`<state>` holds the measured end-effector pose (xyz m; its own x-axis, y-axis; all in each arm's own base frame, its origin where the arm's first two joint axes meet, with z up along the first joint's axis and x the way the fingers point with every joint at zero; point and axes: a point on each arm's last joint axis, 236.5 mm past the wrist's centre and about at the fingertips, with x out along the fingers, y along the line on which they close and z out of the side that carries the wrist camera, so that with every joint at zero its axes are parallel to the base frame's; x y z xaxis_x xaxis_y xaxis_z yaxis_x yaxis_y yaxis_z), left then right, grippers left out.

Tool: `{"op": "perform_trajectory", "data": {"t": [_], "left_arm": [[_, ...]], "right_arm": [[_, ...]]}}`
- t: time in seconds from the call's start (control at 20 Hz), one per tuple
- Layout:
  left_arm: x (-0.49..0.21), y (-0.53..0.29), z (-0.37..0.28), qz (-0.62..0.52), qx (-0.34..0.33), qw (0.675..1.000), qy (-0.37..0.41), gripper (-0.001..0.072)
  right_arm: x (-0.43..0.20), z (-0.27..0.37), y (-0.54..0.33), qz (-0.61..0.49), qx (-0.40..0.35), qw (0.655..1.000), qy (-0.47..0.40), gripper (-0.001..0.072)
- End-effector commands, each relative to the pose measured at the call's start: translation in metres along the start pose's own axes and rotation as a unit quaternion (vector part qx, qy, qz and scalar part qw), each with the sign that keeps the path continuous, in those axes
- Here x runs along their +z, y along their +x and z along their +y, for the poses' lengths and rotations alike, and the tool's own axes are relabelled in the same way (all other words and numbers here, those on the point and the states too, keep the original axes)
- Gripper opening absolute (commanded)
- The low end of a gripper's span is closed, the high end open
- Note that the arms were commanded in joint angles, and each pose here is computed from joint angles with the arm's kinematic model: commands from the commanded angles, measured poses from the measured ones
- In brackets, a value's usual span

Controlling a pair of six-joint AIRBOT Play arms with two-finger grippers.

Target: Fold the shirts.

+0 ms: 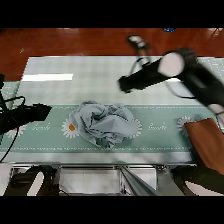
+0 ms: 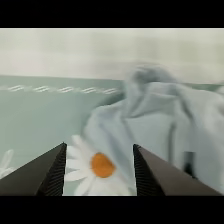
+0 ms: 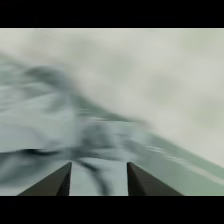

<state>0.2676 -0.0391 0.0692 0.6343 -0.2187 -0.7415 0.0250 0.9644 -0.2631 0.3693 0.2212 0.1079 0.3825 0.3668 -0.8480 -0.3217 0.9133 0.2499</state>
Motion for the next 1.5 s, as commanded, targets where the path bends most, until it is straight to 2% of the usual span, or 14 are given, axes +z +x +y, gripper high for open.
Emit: {"op": "perform_trajectory", "data": {"t": [0.0,0.05,0.1,0.25,0.35,0.55,0.95,1.0,1.1,1.45], "left_arm": [[-0.012,0.011,0.056,0.040,0.090,0.994,-0.043,0.0507],[-0.022,0.021,0.059,0.066,0.084,0.991,-0.081,0.0506],[-0.038,0.036,0.049,0.108,0.050,0.986,-0.116,0.0506],[-0.093,0.067,-0.009,0.260,-0.102,0.949,-0.143,0.0507],[-0.115,0.080,-0.021,0.318,-0.147,0.922,-0.165,0.0507],[-0.136,0.102,-0.024,0.363,-0.157,0.899,-0.187,0.0507],[-0.131,0.162,-0.067,0.313,-0.155,0.920,-0.180,0.0506],[-0.132,0.165,-0.070,0.318,-0.155,0.919,-0.176,0.0483],[-0.128,0.170,-0.072,0.316,-0.161,0.921,-0.161,0.0024],[-0.102,0.169,-0.079,0.296,-0.183,0.928,-0.131,0.0016]], "right_arm": [[-0.043,-0.154,-0.092,-0.012,-0.201,0.974,0.099,0.0408],[-0.068,-0.179,-0.100,-0.018,-0.217,0.966,0.142,0.0408],[-0.093,-0.190,-0.097,-0.022,-0.213,0.960,0.182,0.0408],[-0.159,-0.175,-0.057,-0.017,-0.129,0.957,0.258,0.0408],[-0.194,-0.153,-0.031,0.000,-0.079,0.955,0.287,0.0408],[-0.238,-0.110,0.004,0.035,0.010,0.942,0.335,0.0408],[-0.261,-0.076,0.027,0.063,0.087,0.915,0.389,0.0407],[-0.262,-0.072,0.029,0.065,0.096,0.911,0.396,0.0408],[-0.260,-0.065,0.032,0.059,0.116,0.904,0.406,0.0407],[-0.240,-0.059,0.035,0.023,0.135,0.903,0.407,0.0406]]}}
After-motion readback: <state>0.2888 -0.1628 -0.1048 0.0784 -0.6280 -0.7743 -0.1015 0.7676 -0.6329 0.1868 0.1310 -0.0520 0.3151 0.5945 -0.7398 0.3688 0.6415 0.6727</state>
